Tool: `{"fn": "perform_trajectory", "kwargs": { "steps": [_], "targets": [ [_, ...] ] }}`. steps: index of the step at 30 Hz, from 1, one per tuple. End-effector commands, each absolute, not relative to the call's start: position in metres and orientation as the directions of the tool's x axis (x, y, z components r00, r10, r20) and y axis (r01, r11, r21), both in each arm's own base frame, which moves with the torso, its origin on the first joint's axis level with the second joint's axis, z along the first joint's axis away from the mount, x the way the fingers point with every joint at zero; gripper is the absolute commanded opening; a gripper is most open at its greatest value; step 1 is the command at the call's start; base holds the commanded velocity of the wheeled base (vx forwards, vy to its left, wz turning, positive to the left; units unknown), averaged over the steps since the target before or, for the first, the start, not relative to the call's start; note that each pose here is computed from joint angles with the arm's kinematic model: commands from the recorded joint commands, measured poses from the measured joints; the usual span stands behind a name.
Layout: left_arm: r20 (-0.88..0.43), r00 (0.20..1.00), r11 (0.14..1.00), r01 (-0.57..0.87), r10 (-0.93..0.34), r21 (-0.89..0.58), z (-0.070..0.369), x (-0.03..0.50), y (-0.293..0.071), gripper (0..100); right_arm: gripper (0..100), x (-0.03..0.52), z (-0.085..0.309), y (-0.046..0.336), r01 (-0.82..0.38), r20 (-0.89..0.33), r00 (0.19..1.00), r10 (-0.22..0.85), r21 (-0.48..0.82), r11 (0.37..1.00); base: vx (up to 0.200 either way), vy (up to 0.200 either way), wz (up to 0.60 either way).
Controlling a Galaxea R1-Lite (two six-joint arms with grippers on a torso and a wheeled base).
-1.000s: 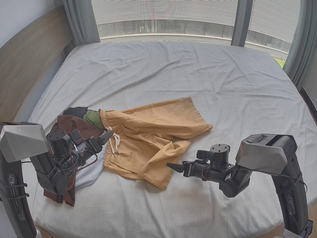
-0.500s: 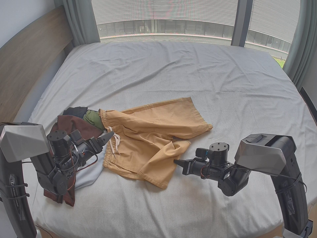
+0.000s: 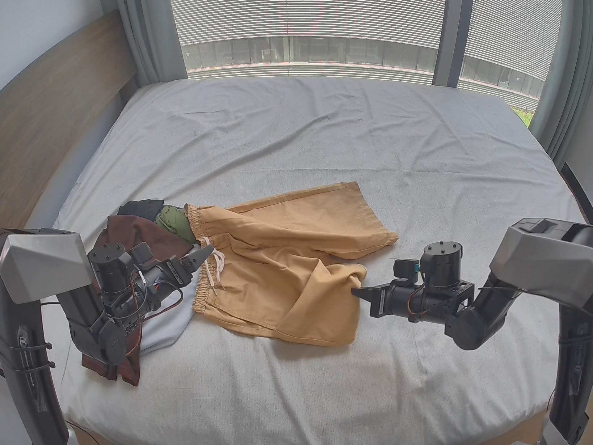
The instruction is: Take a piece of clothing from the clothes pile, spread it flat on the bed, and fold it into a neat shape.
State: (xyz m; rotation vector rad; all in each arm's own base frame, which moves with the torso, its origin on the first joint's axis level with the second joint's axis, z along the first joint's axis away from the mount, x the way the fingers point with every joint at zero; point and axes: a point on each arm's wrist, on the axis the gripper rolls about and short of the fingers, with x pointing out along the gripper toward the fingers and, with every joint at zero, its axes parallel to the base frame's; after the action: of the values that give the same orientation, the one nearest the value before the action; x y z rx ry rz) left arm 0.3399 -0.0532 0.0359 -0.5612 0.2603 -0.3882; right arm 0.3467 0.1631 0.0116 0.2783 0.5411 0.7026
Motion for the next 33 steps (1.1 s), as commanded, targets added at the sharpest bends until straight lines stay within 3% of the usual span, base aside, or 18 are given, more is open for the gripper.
{"fn": "perform_trajectory", "kwargs": {
  "steps": [1, 15, 29, 33],
  "targets": [
    [-0.13, 0.896, 0.777, 0.287, -0.425, -0.561, 0.037, 0.34, -0.053, 100, 0, 0.341, 0.053, 0.141, -0.512, -0.353, 0.68, 0.643, 0.401, 0.76, 0.0, 0.0, 0.0],
    [-0.134, 0.89, 0.773, 0.294, -0.436, -0.561, 0.037, 0.338, -0.057, 100, 0, 0.339, 0.068, 0.094, -0.382, -0.484, 0.69, 0.539, 0.39, 0.838, 0.0, 0.0, 0.0],
    [-0.146, 0.888, 0.774, 0.288, -0.437, -0.564, 0.034, 0.336, -0.058, 100, 0, 0.329, 0.002, 0.109, -0.317, -0.647, 0.577, 0.498, 0.384, 0.867, 0.0, 0.0, 0.0],
    [-0.15, 0.887, 0.774, 0.286, -0.437, -0.564, 0.033, 0.335, -0.058, 100, 0, 0.329, -0.005, 0.11, -0.314, -0.647, 0.584, 0.49, 0.376, 0.872, 0.0, 0.0, 0.0]
  ]
}}
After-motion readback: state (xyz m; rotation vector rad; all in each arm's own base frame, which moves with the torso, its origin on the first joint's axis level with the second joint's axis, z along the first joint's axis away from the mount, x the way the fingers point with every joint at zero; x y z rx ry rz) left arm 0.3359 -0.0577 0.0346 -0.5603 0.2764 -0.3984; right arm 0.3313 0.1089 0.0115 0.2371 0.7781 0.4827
